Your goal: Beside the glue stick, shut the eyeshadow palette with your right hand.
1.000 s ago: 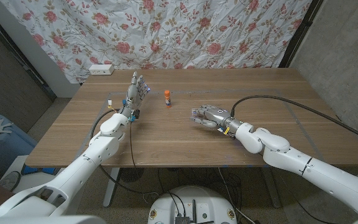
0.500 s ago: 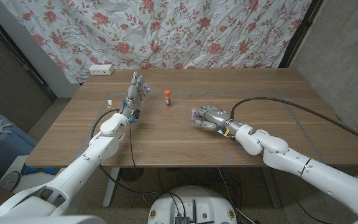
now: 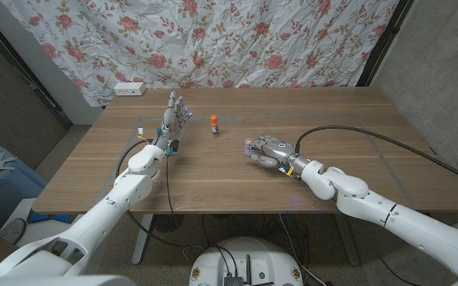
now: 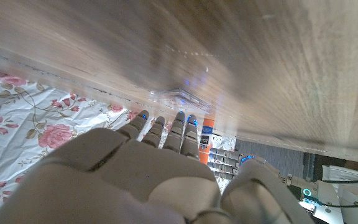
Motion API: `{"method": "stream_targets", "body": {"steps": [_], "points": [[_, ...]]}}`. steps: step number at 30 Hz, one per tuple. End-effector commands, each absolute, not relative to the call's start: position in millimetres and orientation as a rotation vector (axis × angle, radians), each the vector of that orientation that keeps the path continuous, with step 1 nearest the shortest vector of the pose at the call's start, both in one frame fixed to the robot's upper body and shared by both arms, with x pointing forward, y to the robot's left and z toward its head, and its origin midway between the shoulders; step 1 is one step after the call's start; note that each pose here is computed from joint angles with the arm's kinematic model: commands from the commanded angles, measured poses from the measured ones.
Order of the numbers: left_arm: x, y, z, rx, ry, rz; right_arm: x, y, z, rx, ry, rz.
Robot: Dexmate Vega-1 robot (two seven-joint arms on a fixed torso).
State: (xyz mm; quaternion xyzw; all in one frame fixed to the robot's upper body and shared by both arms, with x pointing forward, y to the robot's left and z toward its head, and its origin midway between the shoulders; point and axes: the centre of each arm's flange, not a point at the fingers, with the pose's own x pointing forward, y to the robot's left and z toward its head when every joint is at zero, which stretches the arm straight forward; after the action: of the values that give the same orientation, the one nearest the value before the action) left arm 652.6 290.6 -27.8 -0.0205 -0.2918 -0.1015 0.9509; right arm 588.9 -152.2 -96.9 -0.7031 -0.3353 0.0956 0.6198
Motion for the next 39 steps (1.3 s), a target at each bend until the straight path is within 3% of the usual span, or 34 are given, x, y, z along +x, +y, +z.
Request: {"method": "stream_targets", "body": {"steps": [1, 39], "points": [[653, 291, -28, -0.041, -0.593, -0.206, 591, -154, -102, -1.628, -0.767, 0.212], [652, 291, -28, -0.041, -0.593, -0.206, 597, -157, -117, -1.656, -0.767, 0.199]]}}
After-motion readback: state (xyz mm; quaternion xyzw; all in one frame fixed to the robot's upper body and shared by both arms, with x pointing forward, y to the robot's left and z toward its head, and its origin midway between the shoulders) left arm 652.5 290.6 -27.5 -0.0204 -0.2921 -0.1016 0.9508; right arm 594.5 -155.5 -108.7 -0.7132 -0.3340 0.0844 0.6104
